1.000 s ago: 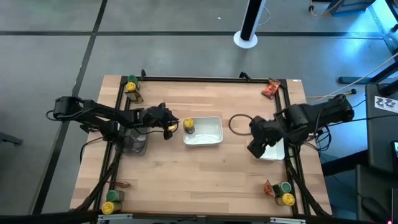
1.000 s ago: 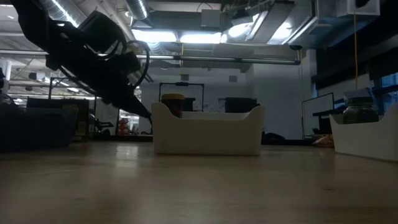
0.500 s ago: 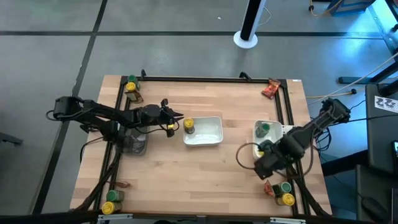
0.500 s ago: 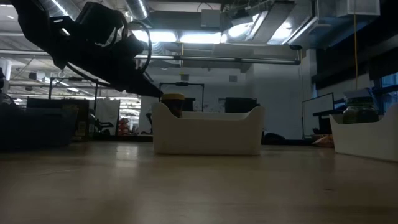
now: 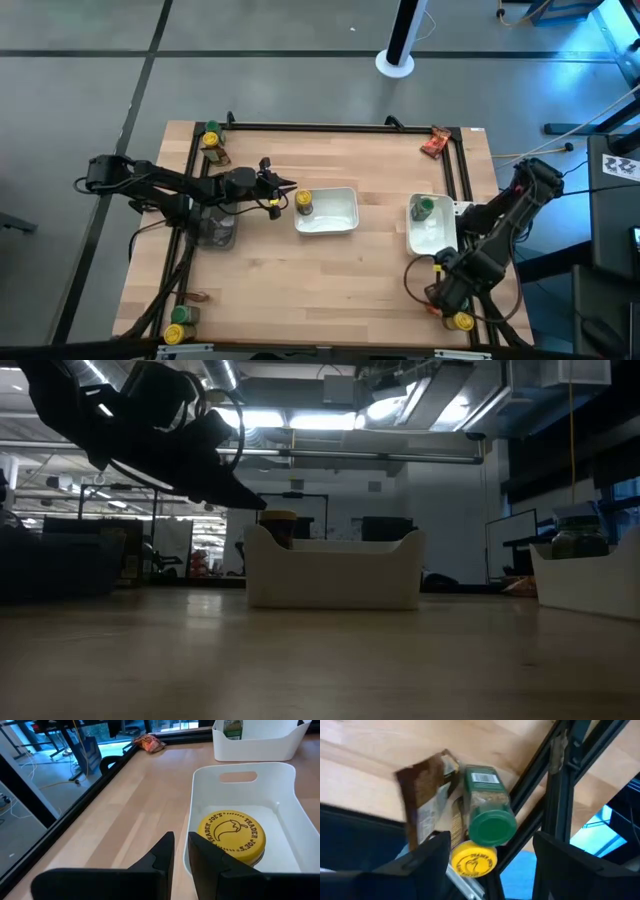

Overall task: Sort spices by type
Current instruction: Put the bottom right green seasoning bottle into the right white bin

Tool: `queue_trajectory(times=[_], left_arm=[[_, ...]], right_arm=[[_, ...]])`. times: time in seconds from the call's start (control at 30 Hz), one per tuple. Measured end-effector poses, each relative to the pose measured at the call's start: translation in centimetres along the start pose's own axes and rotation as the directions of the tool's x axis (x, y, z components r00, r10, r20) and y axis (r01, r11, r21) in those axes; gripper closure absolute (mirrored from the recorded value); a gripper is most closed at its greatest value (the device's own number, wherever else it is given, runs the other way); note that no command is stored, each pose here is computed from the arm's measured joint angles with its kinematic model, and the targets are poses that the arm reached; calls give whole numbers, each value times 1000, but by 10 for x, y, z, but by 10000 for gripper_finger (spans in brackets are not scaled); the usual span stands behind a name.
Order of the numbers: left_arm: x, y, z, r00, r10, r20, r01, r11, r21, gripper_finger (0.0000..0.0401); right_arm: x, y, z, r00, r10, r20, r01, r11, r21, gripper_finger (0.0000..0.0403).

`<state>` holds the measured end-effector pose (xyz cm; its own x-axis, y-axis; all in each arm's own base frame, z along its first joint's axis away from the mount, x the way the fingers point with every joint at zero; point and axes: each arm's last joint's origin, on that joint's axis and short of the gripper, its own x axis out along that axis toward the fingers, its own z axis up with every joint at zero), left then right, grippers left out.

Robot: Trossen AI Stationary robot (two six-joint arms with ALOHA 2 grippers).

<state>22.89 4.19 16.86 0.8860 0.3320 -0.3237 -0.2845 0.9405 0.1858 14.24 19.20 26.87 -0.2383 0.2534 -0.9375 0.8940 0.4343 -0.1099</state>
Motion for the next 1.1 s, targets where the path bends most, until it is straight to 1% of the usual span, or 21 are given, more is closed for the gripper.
queue_trajectory(times=[0.13, 0.23, 0.6, 0.9, 1.1], left_arm=[[0, 0, 0, 1000, 0, 0, 0, 1000, 0, 356], [0, 0, 0, 1000, 0, 1, 0, 1000, -1, 356], [0, 0, 0, 1000, 1, 3, -1, 1000, -1, 356], [0, 0, 1, 1000, 1, 4, -1, 1000, -1, 356], [0, 0, 1, 1000, 1, 5, -1, 1000, -2, 356]], right_arm=[[11, -4, -2, 1000, -19, 15, 19, 1000, -16, 118], [17, -3, -1, 1000, -10, 24, 10, 1000, -23, 118], [36, 1, 1, 999, 37, -5, -37, 998, -48, 118], [43, -5, -11, 999, 33, -18, -34, 999, -21, 118], [45, -8, -14, 998, 57, 30, -56, 998, -16, 118]])
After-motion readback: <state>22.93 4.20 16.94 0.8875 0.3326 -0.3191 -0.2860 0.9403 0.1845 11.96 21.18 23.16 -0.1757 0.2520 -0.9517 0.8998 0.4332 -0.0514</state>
